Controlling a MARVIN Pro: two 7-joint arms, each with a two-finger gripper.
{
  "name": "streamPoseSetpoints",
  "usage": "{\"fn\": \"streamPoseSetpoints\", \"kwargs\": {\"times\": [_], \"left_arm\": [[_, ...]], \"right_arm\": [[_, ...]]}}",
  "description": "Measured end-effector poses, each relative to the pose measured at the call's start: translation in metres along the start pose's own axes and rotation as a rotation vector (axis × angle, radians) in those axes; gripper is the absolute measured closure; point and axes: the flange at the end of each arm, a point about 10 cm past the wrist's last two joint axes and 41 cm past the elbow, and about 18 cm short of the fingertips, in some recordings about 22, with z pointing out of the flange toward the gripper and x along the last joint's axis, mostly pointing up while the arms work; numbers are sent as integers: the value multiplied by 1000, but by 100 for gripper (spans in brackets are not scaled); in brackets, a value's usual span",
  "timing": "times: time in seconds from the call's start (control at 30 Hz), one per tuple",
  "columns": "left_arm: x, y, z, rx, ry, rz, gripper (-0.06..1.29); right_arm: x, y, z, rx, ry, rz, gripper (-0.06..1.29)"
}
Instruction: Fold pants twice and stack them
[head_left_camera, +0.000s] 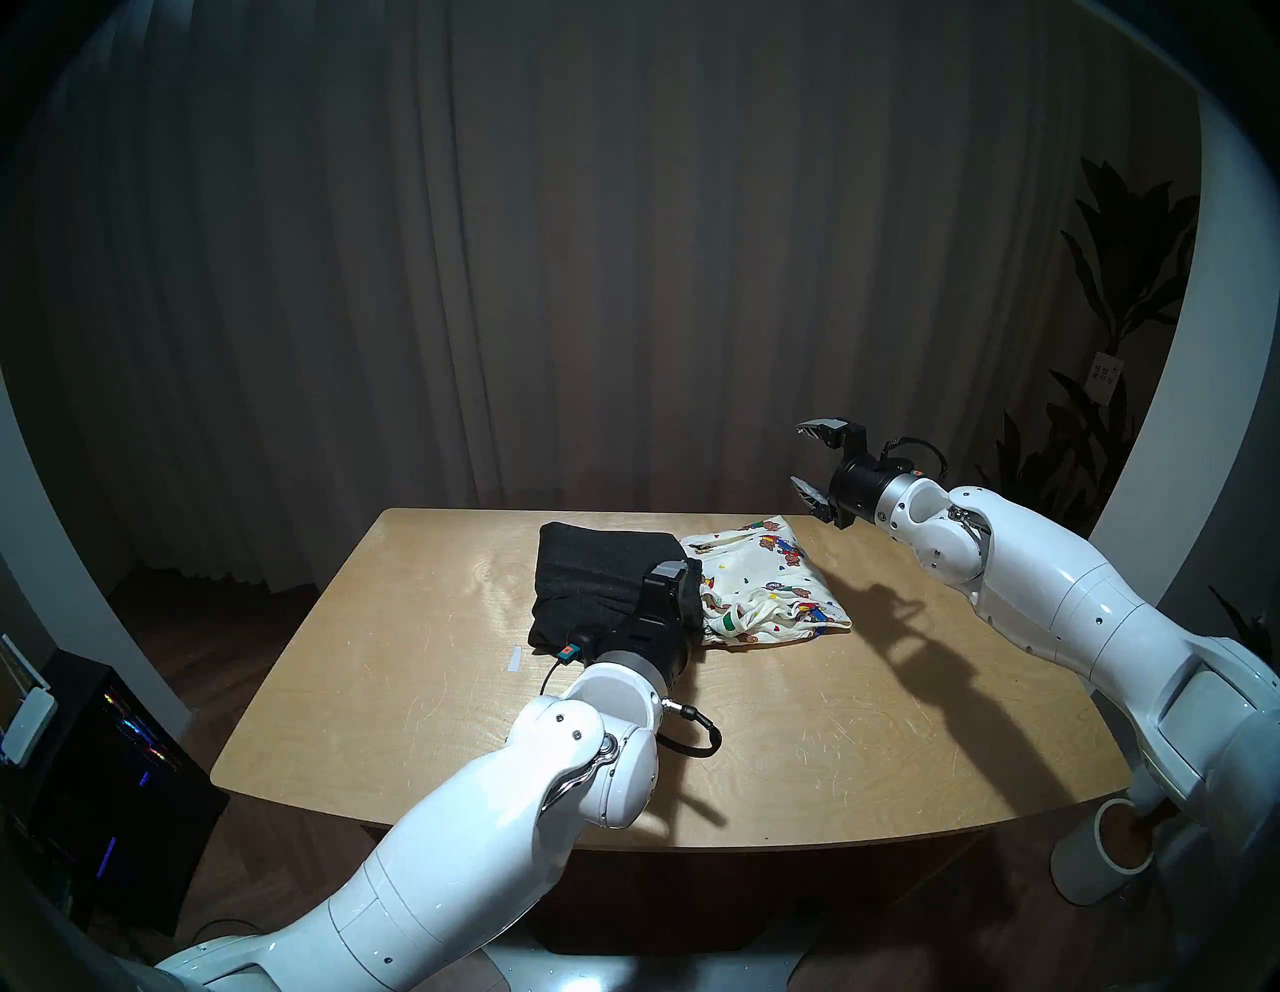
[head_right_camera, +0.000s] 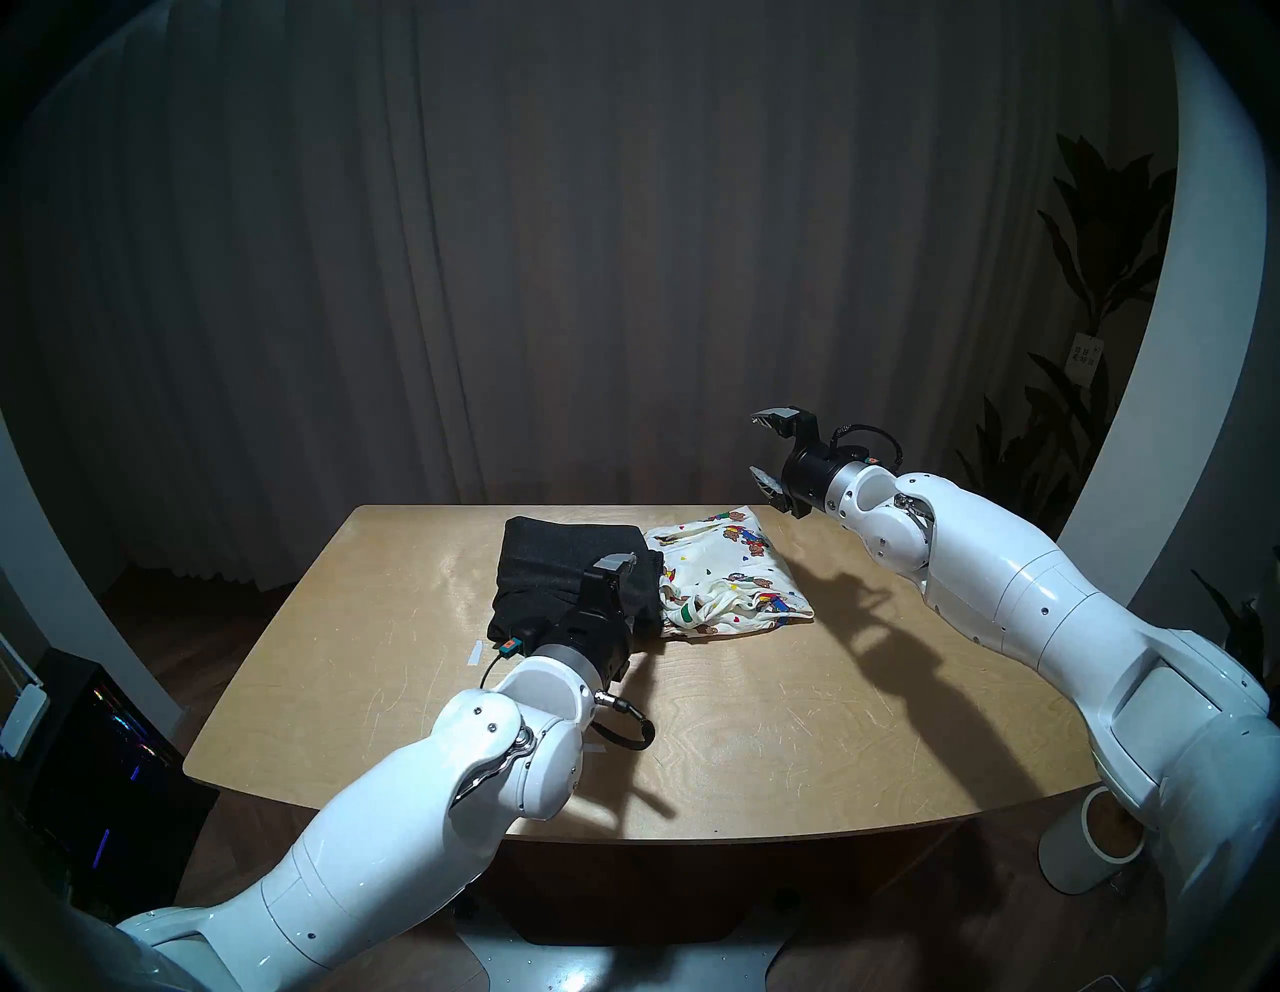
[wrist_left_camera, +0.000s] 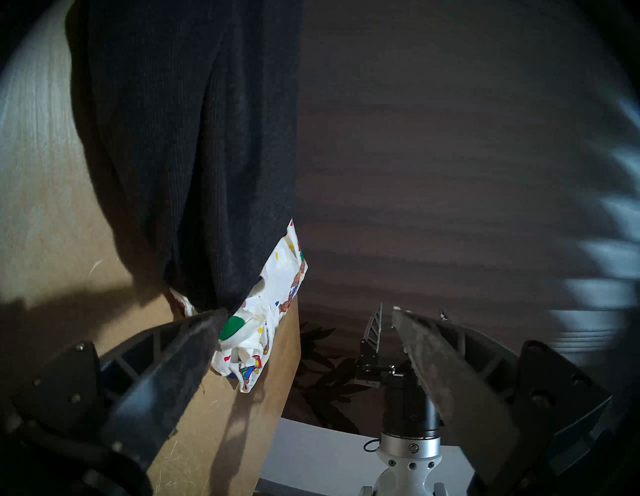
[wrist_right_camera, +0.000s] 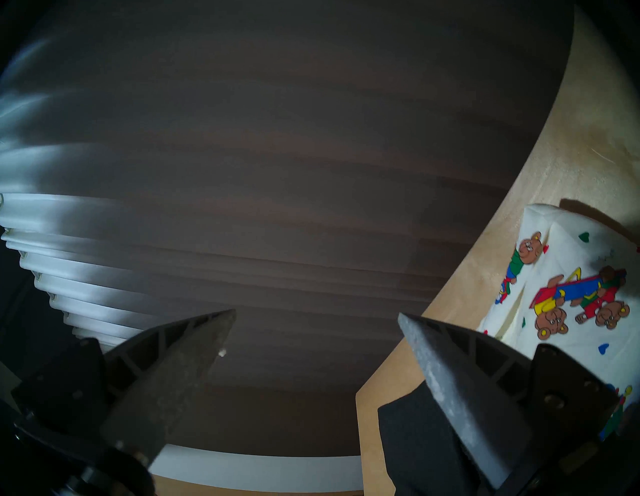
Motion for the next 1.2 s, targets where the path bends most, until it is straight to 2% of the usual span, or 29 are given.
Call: {"fn": "streamPoseSetpoints", "kwargs": {"times": [0.23,0.33,0.53,0.67,0.83,1.0,1.2], "left_arm": [[12,-15,-21,41,-46,-4,3],[16,-24,-28,61,-82,6,3],[17,-29,-29,69,-117,13,3],[18,-34,-23,76,-127,7,3],[22,-50,-10,98,-136,10,3],[22,-66,3,103,-160,22,3],[17,-80,18,70,-164,28,3]], "right_arm": [[-8,24,-23,-97,-18,59,0],[-4,32,-39,-124,-6,88,0],[12,37,-62,-152,28,110,0],[25,45,-81,-190,59,117,0],[35,64,-108,-255,75,125,0],[33,80,-134,-296,55,133,0],[23,88,-151,-290,26,139,0]]}}
